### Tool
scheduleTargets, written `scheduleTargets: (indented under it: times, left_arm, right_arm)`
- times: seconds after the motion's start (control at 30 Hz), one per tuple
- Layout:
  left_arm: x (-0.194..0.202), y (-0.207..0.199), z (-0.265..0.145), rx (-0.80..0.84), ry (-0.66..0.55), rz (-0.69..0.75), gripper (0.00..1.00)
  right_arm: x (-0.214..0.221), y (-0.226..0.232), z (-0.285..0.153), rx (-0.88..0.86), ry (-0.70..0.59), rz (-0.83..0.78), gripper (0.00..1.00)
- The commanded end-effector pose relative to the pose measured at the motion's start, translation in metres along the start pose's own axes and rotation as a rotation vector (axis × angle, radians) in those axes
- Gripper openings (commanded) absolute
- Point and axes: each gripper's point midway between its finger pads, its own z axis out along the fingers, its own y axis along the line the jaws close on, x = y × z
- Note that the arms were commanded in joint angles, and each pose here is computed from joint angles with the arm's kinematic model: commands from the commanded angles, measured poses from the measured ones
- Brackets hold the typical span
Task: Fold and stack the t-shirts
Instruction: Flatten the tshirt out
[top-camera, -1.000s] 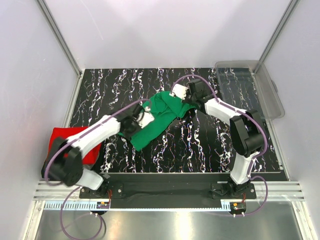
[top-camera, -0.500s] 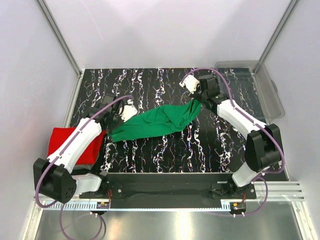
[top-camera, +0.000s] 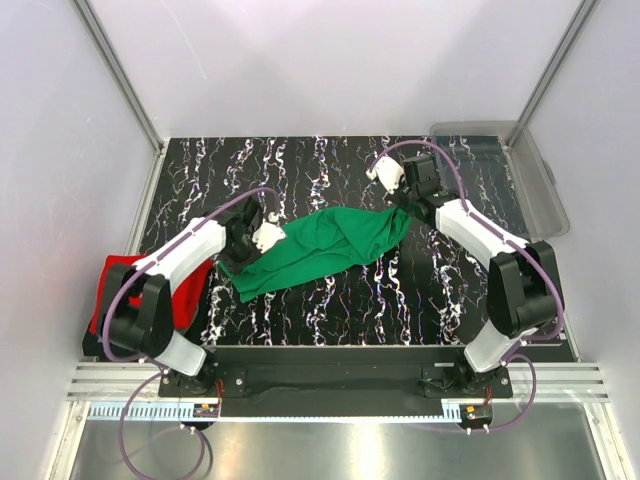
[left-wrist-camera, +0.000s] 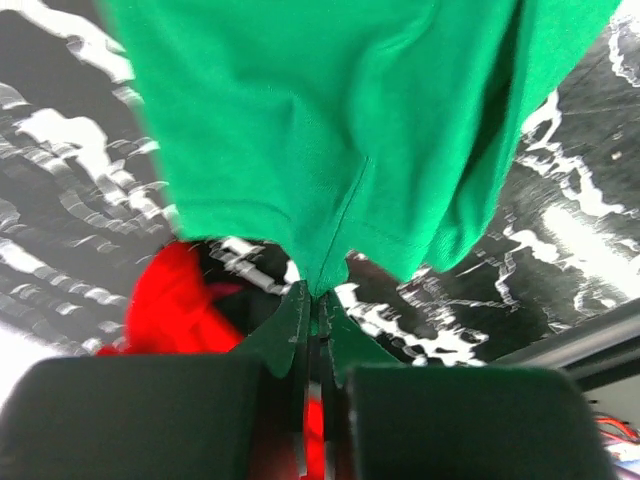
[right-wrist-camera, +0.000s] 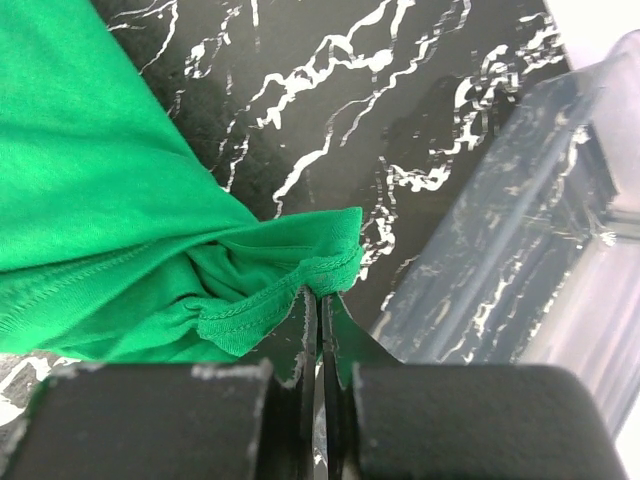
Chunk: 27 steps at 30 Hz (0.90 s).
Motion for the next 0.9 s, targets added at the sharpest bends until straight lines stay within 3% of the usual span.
scheduleTargets:
  times: [0.0, 0.23, 0.43, 0.5, 0.53, 0.67, 0.87]
  left_arm:
    - [-0.019, -0.005, 0.006, 0.071, -0.057, -0.038, 0.0]
    - [-0.04, 0.04, -0.019, -0.075, -0.122, -0.116, 0.0]
    - [-0.028, 0.106, -0.044, -0.307, -0.1, -0.194, 0.0]
    - [-0.023, 0.122, -0.049, -0.347, -0.087, -0.237, 0.0]
    - [-0.027, 0.131, -0.056, -0.372, -0.101, -0.25, 0.0]
    - [-0.035, 0.149, -0.07, -0.44, -0.124, -0.299, 0.0]
    - [-0.04, 0.148, -0.061, -0.412, -0.124, -0.313, 0.0]
  right_arm:
    - [-0.016, -0.011, 0.004, 0.026, -0.047, 0.023, 0.0]
    - [-0.027, -0.034, 0.007, 0.067, -0.071, 0.084, 0.0]
    - [0.023, -0.085, 0.043, 0.202, 0.061, 0.27, 0.01]
    - [0.047, -0.085, 0.058, 0.194, 0.144, 0.301, 0.08]
    - [0.048, -0.085, 0.06, 0.187, 0.154, 0.292, 0.27]
    - [0.031, -0.077, 0.047, 0.1, 0.084, 0.225, 0.49]
    - [-0.017, -0.018, 0.006, -0.212, -0.186, 0.032, 0.52]
